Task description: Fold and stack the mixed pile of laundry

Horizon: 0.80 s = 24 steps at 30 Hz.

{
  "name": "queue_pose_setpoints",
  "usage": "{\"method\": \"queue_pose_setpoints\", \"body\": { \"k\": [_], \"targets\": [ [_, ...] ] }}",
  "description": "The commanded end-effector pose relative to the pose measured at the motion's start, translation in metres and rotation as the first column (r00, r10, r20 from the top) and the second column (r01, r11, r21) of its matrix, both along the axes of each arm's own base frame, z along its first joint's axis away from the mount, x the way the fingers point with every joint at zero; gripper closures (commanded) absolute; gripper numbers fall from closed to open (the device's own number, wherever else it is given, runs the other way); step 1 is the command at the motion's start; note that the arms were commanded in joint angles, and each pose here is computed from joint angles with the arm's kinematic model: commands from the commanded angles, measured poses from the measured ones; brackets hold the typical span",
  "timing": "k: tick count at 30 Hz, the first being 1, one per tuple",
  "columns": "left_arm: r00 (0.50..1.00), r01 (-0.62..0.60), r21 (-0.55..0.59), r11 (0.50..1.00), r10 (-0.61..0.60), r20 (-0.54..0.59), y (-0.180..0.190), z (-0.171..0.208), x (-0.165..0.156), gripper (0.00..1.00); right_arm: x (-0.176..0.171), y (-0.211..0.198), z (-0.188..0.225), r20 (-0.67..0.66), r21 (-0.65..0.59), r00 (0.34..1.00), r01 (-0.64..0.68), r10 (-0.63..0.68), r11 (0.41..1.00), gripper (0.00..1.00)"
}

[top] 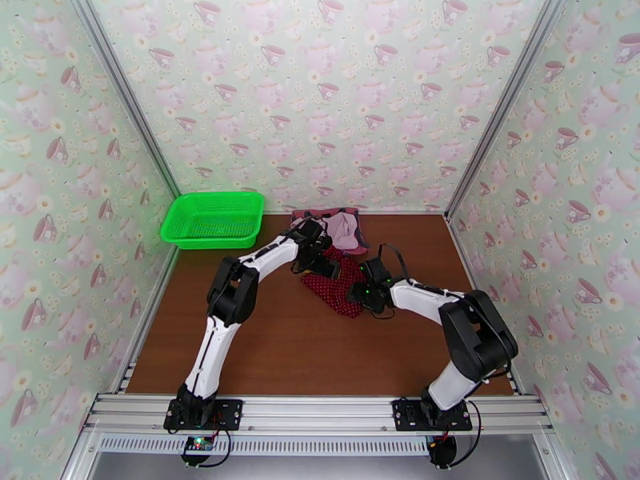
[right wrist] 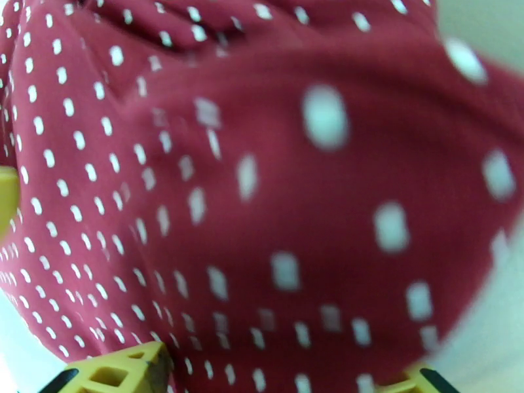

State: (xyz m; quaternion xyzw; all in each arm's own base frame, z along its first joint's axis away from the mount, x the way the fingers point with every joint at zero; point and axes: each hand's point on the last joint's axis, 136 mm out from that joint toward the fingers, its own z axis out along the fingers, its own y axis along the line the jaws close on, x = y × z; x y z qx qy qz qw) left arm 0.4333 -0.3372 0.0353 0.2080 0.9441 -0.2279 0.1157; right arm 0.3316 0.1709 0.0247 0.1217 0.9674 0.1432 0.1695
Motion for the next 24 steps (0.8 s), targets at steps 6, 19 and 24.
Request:
{"method": "queue_pose_setpoints", "body": {
  "k": [6,19,24],
  "targets": [
    [0.986,0.046,-0.180,0.983,-0.074,-0.151,-0.034,-0.033,-0.055,0.71,0.013,0.007,-0.027,0.017,0.016,1.000,0.019,-0.019,1.000,0.75],
    [0.988,-0.115,-0.325,0.939,0.143,0.065,-0.024,0.093,-0.038,1.00,0.035,-0.011,0.100,0.238,-0.186,0.955,-0.132,0.175,0.974,1.00],
    [0.951,-0.135,-0.358,0.924,0.222,0.216,-0.008,0.168,-0.017,1.00,0.063,-0.004,0.172,0.385,-0.259,0.879,-0.190,0.282,0.947,1.00]
  ]
}}
